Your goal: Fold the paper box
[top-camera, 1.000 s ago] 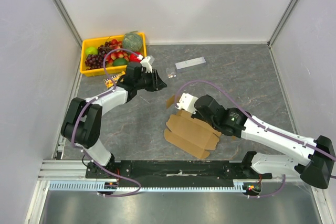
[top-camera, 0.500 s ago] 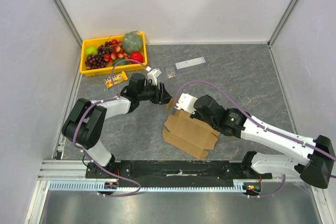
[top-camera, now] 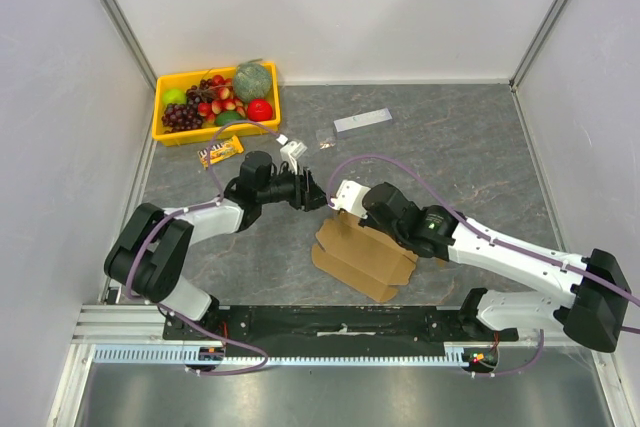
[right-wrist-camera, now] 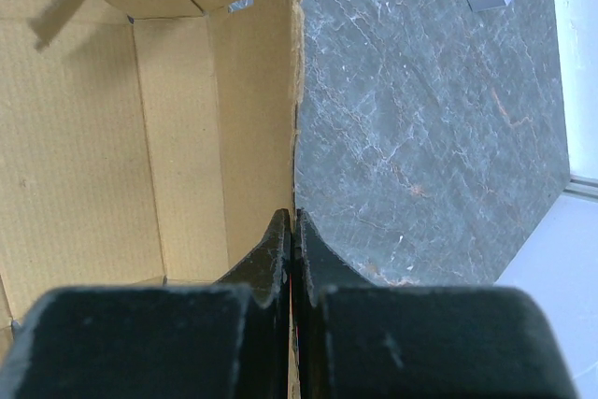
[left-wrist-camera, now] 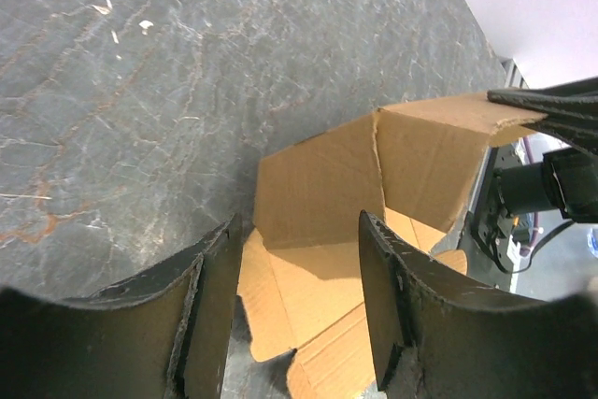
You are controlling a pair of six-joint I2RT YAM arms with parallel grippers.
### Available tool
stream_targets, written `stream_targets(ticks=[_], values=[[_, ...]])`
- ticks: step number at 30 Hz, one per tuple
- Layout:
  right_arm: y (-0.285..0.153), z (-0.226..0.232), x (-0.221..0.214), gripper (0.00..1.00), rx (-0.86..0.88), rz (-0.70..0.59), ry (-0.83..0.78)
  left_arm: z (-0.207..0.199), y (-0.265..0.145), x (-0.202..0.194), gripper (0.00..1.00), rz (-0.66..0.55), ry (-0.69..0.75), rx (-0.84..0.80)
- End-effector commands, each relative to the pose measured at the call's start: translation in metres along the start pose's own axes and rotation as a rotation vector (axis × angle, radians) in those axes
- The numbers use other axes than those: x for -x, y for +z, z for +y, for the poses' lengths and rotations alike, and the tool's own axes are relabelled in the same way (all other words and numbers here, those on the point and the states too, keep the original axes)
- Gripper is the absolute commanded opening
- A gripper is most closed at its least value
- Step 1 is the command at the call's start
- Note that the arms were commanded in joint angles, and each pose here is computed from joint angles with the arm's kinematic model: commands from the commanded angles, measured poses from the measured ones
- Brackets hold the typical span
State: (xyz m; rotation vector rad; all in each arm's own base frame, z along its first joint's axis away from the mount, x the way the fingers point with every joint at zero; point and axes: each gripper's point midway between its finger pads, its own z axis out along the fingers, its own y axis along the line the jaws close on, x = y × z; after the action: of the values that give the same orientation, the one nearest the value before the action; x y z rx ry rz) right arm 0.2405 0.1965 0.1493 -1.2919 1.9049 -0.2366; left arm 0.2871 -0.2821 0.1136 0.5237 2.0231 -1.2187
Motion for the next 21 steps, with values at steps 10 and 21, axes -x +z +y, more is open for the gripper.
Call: stream_targets(ticks=[10,21], values=[[0.007,0.008,-0.003,0.0,0.003,-0.027,-0.006,-0.013,-0.002,-0.016,0.57,-0.005,0.07,-0.056],[0.011,0.015,-0.015,0.0,0.006,-0.038,-0.041,-0.013,0.001,-0.026,0.57,0.01,0.084,-0.103]])
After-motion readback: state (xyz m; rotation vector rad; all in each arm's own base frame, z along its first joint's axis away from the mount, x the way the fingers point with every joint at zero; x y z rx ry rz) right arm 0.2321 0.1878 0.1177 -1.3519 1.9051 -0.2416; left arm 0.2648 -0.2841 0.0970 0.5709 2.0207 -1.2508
